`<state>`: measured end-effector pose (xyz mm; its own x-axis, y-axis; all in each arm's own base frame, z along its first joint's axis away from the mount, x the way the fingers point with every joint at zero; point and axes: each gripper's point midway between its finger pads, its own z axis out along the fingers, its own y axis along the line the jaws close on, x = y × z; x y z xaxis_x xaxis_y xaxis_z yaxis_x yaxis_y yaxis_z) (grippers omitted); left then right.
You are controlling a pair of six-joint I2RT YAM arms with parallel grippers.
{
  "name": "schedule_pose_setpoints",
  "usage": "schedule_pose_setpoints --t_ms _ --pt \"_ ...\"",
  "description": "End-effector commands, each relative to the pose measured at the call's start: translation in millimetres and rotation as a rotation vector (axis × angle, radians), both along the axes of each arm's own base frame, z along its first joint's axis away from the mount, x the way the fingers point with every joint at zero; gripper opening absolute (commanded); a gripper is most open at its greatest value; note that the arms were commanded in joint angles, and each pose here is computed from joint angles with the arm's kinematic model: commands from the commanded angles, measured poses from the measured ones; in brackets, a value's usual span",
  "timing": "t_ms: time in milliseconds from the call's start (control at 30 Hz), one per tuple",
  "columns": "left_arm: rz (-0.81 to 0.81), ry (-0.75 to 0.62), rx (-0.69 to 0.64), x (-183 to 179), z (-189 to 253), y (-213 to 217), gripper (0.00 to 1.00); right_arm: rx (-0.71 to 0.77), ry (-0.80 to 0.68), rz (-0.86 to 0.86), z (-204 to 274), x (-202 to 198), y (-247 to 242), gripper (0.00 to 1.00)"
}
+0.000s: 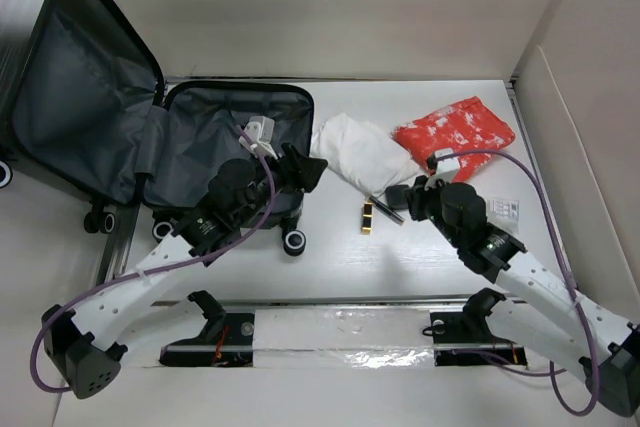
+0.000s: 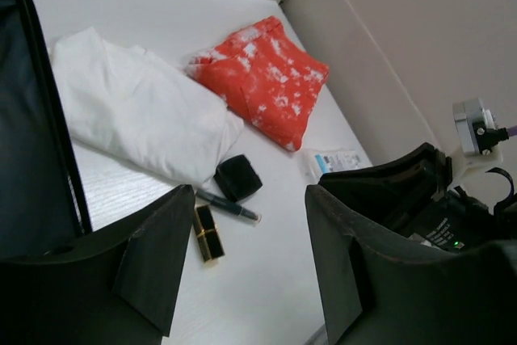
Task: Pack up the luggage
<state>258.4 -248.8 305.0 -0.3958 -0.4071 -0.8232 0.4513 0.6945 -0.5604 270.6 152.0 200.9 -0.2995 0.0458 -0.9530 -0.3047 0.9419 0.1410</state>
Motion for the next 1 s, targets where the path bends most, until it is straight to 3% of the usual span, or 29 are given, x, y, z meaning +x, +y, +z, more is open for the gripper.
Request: schedule_pose_setpoints --t_ms 0,33,200,233,300,333,367,467,500,567,633,667,700,767,967 --pt "-0.013 0.013 0.075 -13 -2 13 0.52 0.012 0.019 0.041 -3 -5 17 0.10" --pt "-0.001 0.017 0.087 -15 -1 18 0.49 0.014 0.031 0.038 -6 -5 19 0.00" --pt "0.046 -0.024 0.110 -40 17 56 0.40 -0.013 0.092 -0.013 -28 0 21 0.00" --pt "0.062 -0.034 0.123 -42 19 63 0.36 -0.018 0.102 -0.027 -32 2 20 0.00" --pt "0.116 -0.038 0.148 -47 14 82 0.16 -0.030 0.140 -0.056 -42 6 20 0.00" --pt "0.131 -0.045 0.161 -48 13 88 0.02 -0.018 0.153 -0.068 -43 8 22 0.06" --pt "0.164 -0.049 0.169 -47 11 95 0.00 -0.023 0.165 -0.074 -45 9 23 0.24" --pt "0.194 -0.076 0.185 -51 5 108 0.00 -0.065 0.235 -0.065 -63 9 27 0.56" --pt "0.203 -0.089 0.177 -52 6 111 0.00 -0.065 0.242 -0.055 -65 10 31 0.59" --pt "0.212 -0.091 0.203 -50 -5 113 0.04 -0.070 0.280 -0.035 -78 11 41 0.61" --pt "0.221 -0.094 0.214 -49 -6 116 0.21 -0.049 0.291 0.000 -80 15 54 0.62" --pt "0.224 -0.094 0.217 -48 -6 117 0.35 -0.057 0.324 -0.005 -92 17 58 0.62" --pt "0.225 -0.099 0.218 -46 -6 118 0.40 -0.056 0.331 0.009 -95 17 65 0.62" --pt "0.203 -0.099 0.220 -47 -8 115 0.44 -0.061 0.353 0.014 -101 20 76 0.61" --pt "0.170 -0.108 0.215 -50 -8 110 0.46 -0.064 0.399 0.041 -121 21 105 0.63"
